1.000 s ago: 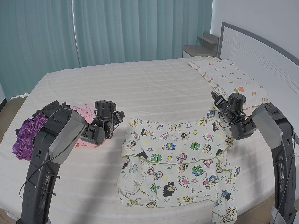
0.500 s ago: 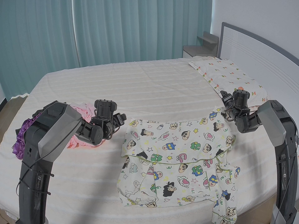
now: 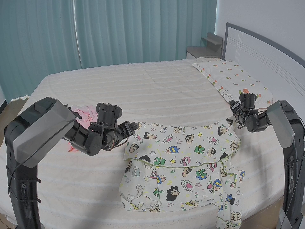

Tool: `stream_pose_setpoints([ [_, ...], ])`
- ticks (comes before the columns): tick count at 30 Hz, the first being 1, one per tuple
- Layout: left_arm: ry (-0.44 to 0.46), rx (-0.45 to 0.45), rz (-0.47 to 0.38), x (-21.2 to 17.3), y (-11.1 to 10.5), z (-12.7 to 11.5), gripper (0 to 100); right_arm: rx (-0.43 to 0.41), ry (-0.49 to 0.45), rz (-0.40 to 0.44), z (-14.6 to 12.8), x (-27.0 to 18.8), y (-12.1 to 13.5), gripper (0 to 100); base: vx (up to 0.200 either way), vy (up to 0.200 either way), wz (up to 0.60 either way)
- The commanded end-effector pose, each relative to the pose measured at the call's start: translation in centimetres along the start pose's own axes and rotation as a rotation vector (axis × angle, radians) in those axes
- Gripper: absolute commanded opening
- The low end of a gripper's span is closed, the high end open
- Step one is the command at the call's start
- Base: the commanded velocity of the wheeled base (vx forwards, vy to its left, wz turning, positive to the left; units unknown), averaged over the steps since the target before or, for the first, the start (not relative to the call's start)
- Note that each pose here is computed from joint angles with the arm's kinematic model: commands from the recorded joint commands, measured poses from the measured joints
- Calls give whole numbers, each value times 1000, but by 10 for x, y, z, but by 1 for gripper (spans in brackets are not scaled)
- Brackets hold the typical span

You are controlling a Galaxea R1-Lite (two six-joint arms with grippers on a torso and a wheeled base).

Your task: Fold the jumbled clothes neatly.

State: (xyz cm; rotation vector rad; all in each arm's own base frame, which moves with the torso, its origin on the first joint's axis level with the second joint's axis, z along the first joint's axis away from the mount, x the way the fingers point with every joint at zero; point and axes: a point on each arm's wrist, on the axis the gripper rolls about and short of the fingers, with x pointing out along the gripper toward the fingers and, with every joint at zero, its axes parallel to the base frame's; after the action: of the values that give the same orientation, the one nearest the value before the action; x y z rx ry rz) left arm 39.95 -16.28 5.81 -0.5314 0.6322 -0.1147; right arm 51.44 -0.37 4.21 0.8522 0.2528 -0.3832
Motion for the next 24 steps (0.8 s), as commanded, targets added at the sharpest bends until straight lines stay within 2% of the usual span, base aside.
stream_pose_setpoints([
  [1,53,-27,-62,-34,-10,-6,100,-10,20,-28,10,-13,2,100,0,0,0],
  [6,132,-74,-108,-48,-13,-18,100,-9,92,4,20,-32,2,100,0,0,0],
  [7,155,-82,-116,-51,-15,-23,100,-3,155,50,25,-44,5,100,0,0,0],
  [9,169,-89,-113,-53,-14,-29,100,-1,207,86,29,-55,6,100,0,0,0],
  [14,201,-75,-119,-59,-17,-42,100,-1,220,71,32,-66,3,100,0,0,0],
  [20,261,-102,-137,-68,-23,-74,100,-6,271,18,27,-120,-23,100,0,0,0],
  [22,271,-106,-141,-70,-23,-79,100,-6,268,27,26,-131,-27,100,0,0,0],
  [24,315,-90,-146,-79,-20,-103,100,3,209,131,23,-175,-44,100,0,0,0],
])
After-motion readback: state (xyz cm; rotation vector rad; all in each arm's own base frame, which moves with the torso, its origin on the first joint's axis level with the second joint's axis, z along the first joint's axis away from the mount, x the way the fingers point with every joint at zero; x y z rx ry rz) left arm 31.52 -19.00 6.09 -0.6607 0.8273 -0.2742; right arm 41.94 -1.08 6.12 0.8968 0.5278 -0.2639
